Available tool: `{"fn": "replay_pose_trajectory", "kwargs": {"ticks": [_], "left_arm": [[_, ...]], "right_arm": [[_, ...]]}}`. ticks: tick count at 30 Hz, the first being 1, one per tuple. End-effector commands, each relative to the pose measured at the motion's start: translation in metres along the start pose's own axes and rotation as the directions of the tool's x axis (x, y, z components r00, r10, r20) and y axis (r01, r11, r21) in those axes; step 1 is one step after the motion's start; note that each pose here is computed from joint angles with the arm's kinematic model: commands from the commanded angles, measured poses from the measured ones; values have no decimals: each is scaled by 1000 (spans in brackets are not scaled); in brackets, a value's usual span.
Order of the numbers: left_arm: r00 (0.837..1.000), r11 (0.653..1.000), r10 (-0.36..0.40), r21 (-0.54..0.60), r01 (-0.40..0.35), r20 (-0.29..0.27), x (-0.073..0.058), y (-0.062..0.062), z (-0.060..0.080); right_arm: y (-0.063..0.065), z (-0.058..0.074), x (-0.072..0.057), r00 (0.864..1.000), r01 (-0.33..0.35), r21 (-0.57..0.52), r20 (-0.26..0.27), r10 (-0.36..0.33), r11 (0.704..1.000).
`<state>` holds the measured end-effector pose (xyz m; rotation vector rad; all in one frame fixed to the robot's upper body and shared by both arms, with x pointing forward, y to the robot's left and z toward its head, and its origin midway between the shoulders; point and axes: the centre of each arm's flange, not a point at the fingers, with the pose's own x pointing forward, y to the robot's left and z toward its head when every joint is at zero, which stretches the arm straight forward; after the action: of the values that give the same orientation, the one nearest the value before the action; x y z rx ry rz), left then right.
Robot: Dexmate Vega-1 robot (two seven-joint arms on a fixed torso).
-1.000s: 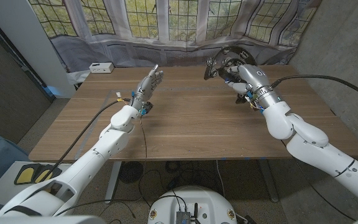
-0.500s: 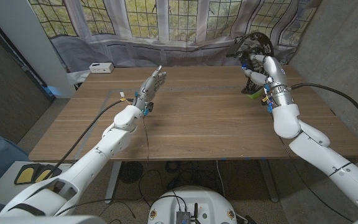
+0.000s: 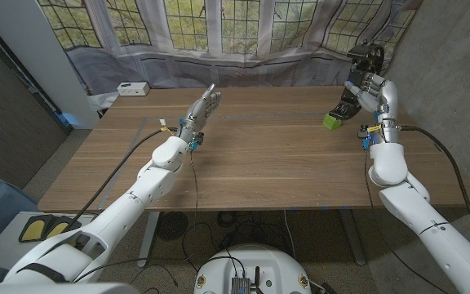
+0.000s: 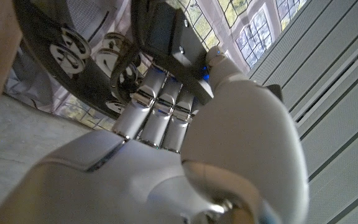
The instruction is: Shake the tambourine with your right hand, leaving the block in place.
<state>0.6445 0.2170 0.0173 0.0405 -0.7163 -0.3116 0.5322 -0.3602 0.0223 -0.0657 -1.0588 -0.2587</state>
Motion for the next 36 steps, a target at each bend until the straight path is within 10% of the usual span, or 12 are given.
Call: {"fn": "replay_pose_trajectory", "kwargs": {"ticks": [1, 7, 13, 25, 31, 36], "left_arm": [[1000, 1000, -7, -1, 7, 4, 5, 0, 1], [1000, 1000, -12, 0, 12, -4, 7, 0, 0], [1000, 1000, -14, -2, 14, -10, 6, 1, -1], [1000, 1000, -5, -12, 4, -22, 0, 4, -7], [1000, 1000, -4, -15, 3, -31, -3, 3, -9], [999, 1000, -2, -14, 2, -34, -6, 3, -9]], "right_arm": [[-51, -69, -24, 952, 304, 747, -224, -207, 591], [-42, -83, -25, 956, 289, 887, -243, -166, 361], [-39, -82, -25, 963, 268, 899, -233, -139, 347], [-30, -38, 2, 997, -33, 747, -19, 70, 664], [-16, -7, 17, 973, -213, 548, 42, 228, 809], [2, 17, 25, 930, -358, 388, 65, 362, 849]]}}
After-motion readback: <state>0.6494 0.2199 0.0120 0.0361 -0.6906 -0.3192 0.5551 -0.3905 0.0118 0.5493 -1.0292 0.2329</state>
